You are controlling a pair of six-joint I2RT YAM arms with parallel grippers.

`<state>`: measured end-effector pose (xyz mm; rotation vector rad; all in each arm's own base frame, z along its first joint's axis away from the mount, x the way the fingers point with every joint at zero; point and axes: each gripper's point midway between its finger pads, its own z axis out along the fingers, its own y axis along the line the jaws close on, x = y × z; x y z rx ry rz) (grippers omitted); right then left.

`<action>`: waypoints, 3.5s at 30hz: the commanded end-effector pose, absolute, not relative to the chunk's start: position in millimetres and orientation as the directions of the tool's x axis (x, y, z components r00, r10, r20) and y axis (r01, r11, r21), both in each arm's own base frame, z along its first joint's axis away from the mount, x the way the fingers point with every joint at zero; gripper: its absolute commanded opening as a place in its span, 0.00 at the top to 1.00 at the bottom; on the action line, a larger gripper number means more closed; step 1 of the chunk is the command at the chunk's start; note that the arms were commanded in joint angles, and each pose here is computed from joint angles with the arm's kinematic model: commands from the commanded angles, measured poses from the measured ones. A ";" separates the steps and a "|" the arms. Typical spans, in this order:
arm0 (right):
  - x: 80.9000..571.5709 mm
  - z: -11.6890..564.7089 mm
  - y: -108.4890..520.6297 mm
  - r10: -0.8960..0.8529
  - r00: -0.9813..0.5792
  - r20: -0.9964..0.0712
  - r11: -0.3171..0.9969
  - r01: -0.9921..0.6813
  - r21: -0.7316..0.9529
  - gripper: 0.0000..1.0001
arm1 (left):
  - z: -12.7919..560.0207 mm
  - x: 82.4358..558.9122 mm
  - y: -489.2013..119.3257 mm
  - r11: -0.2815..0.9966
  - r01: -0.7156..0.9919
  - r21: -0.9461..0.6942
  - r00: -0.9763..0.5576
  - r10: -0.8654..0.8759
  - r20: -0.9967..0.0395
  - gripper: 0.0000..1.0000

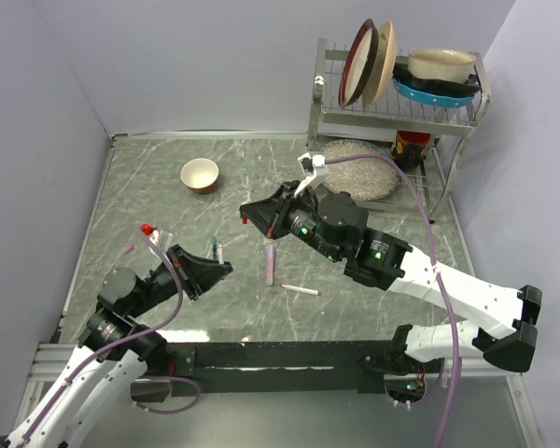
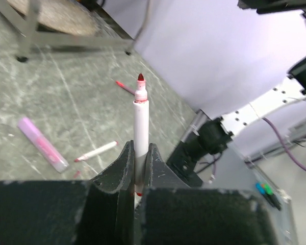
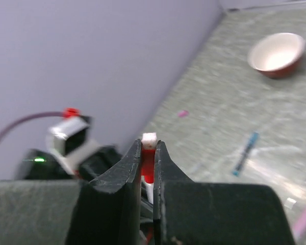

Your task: Insert the pens into the pen caps

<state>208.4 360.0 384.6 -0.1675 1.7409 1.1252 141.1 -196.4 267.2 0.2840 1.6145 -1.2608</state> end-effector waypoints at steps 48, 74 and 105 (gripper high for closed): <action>175.8 367.9 407.9 0.391 -0.618 -0.682 0.300 -0.615 0.729 1.00 | 292.5 124.3 -199.9 0.314 0.775 -0.548 -0.405 -0.419 -0.813 0.99; 183.4 391.5 407.6 0.408 -0.576 -0.709 0.320 -0.637 0.702 1.00 | 293.1 117.7 -205.2 0.265 0.798 -0.541 -0.417 -0.405 -0.814 0.99; 178.2 379.4 402.9 0.386 -0.587 -0.711 0.327 -0.634 0.701 1.00 | 296.1 121.6 -203.1 0.288 0.789 -0.542 -0.408 -0.414 -0.814 0.99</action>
